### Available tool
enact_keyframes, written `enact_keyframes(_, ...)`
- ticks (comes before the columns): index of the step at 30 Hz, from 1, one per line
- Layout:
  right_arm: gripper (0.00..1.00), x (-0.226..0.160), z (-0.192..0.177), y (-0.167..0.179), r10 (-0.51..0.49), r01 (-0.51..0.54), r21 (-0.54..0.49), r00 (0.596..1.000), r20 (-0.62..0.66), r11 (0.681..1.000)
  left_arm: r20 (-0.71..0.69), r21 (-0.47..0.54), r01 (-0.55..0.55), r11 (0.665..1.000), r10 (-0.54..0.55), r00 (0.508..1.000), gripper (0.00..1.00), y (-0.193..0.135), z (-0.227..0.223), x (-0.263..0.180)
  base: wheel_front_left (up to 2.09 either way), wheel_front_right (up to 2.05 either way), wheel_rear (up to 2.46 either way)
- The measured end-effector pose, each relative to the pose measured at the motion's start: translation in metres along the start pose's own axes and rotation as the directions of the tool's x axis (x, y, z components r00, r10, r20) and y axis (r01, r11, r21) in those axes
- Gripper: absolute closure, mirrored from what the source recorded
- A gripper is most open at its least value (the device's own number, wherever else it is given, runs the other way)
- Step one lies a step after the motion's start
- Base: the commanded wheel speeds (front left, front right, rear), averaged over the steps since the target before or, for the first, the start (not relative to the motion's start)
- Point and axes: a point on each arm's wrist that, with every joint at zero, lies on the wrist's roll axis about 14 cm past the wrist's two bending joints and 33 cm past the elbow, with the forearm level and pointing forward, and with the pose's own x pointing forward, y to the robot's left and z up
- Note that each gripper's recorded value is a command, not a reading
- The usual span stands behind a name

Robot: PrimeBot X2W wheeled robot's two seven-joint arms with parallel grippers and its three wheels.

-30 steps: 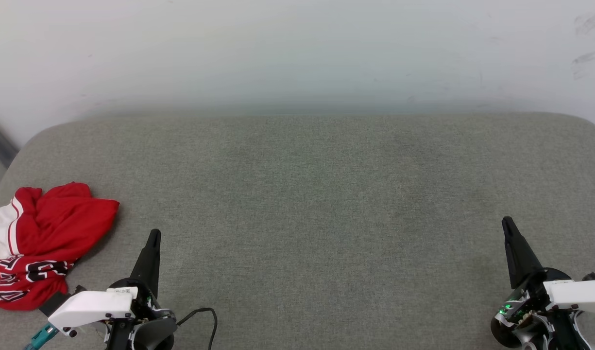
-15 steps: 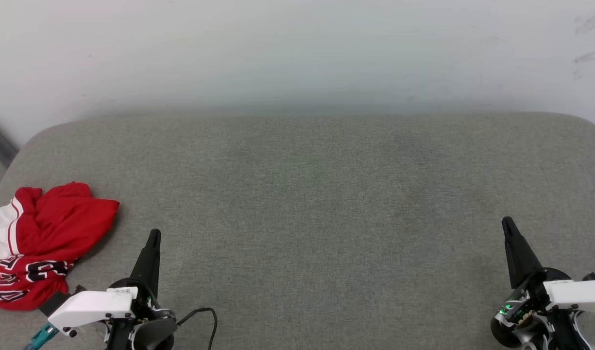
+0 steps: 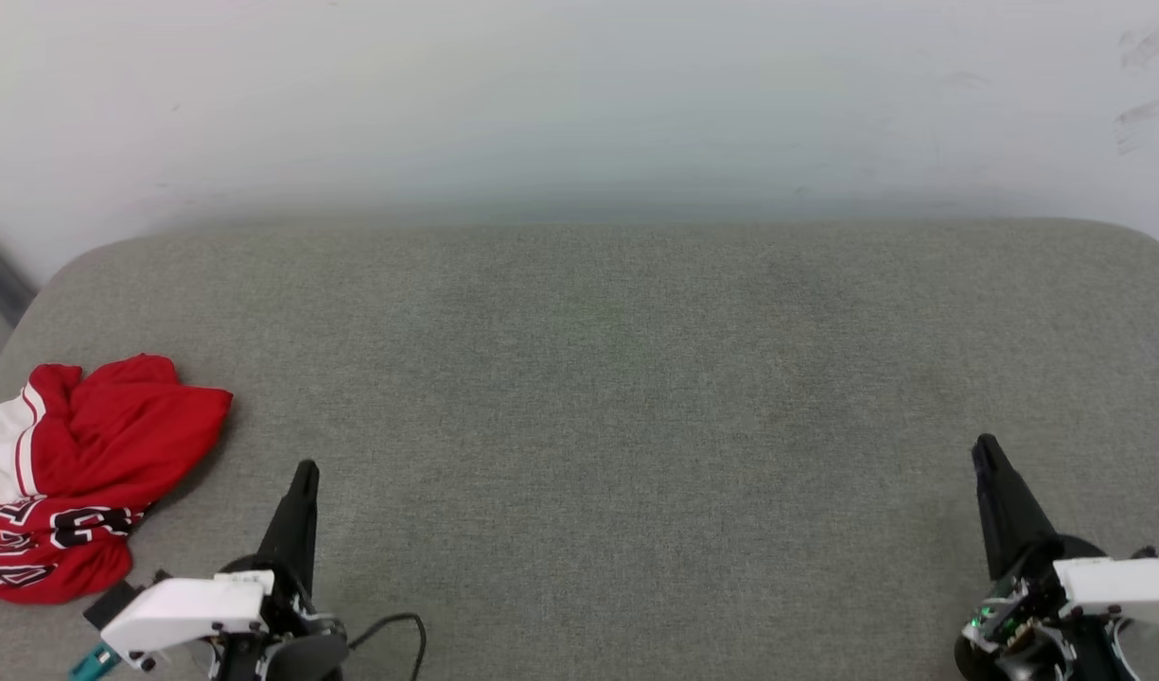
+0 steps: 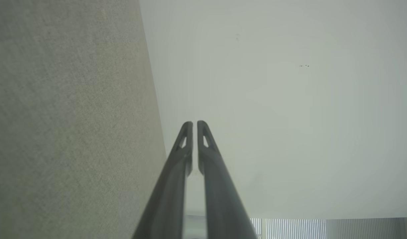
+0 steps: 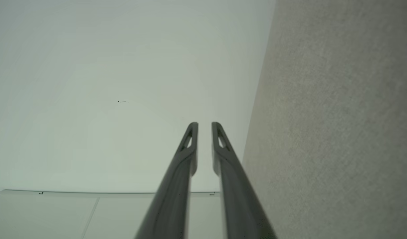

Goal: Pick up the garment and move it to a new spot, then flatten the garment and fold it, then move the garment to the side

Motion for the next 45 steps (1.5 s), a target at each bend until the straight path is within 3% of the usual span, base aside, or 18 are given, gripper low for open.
enact_keyframes(12, 0.00, -0.004, -0.003, -0.004, -0.011, 0.012, -0.052, 1.000, 0.016, 0.999, -0.012, 0.029, -0.012, 1.000, 0.013, 1.000, 0.00, 0.004, -0.014, -0.002, 0.00, 0.00, 0.00)
enact_keyframes(22, 0.00, -0.003, -0.006, 0.008, 0.021, -0.018, -0.268, 1.000, 0.011, 0.963, -0.015, 0.206, 0.023, 0.978, -0.020, 1.000, 0.00, -0.007, -0.019, 0.001, 0.00, 0.00, 0.00)
enact_keyframes(34, 0.00, -0.006, -0.014, 0.015, 0.048, -0.045, -0.532, 0.999, -0.007, 0.846, -0.043, 0.429, 0.080, 0.900, -0.068, 0.997, 0.00, -0.022, -0.032, 0.003, 0.00, 0.00, 0.00)
enact_keyframes(45, 0.00, -0.006, -0.019, 0.022, 0.071, -0.076, -0.701, 0.997, -0.036, 0.709, -0.075, 0.631, 0.116, 0.767, -0.088, 0.993, 0.00, -0.027, -0.043, 0.003, 0.00, 0.00, 0.00)
